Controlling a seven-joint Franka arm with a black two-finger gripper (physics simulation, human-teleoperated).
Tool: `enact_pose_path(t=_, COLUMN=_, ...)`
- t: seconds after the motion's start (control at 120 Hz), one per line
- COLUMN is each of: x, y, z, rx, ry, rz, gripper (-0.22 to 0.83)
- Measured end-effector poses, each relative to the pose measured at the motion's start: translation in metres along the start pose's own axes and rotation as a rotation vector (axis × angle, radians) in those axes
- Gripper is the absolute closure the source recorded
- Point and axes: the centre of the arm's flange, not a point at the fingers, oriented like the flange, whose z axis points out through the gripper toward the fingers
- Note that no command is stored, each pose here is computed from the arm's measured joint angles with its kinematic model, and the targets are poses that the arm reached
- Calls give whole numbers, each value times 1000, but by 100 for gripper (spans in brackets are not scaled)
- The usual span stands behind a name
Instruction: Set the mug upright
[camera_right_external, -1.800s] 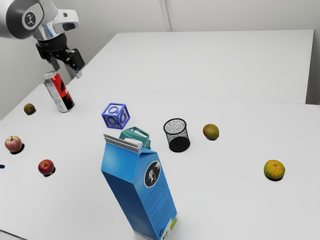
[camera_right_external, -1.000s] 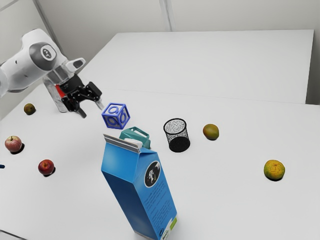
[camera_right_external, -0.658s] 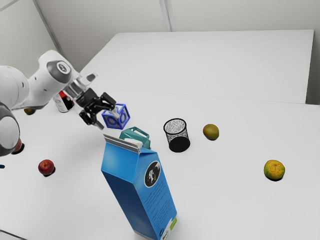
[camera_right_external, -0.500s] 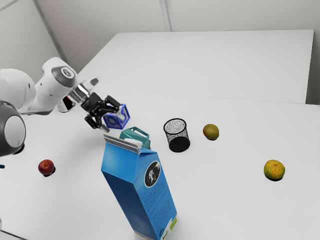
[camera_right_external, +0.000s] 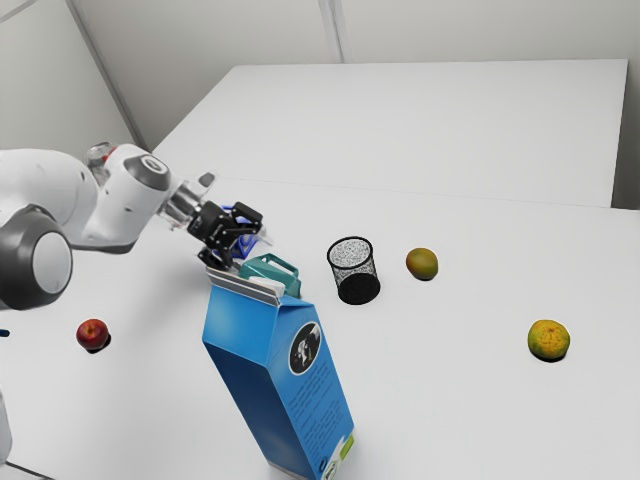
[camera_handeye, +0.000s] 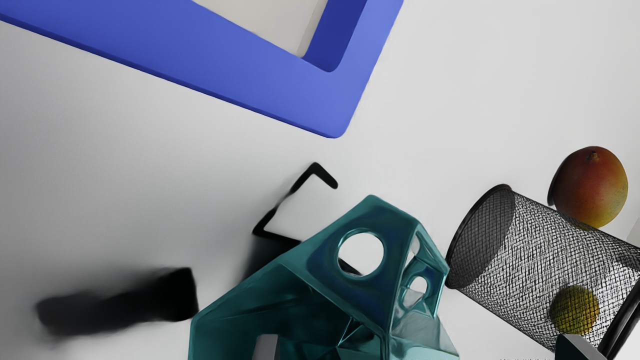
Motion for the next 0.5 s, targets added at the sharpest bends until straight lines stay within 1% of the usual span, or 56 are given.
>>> enact_pose_path(t=0.167, x=2, y=8, z=14, rx=-19, ry=-2, rz=8, gripper=0)
enact_pose_path(t=0.192, x=2, y=8, z=14, rx=-17, ry=1, rz=10, gripper=2)
enact_pose_path(t=0.225, x=2, y=10, z=14, rx=-9, ry=3, rz=16, gripper=10)
enact_pose_path(t=0.308, x=3, y=12, z=13, rx=12, ry=13, rz=28, gripper=34)
enact_pose_path(t=0.35, x=4, y=13, z=13, rx=18, ry=18, rz=32, gripper=44)
enact_pose_path(t=0.417, x=5, y=14, z=11, rx=24, ry=27, rz=38, gripper=55)
enact_pose_path(t=0.5, x=6, y=18, z=8, rx=29, ry=37, rz=46, gripper=65)
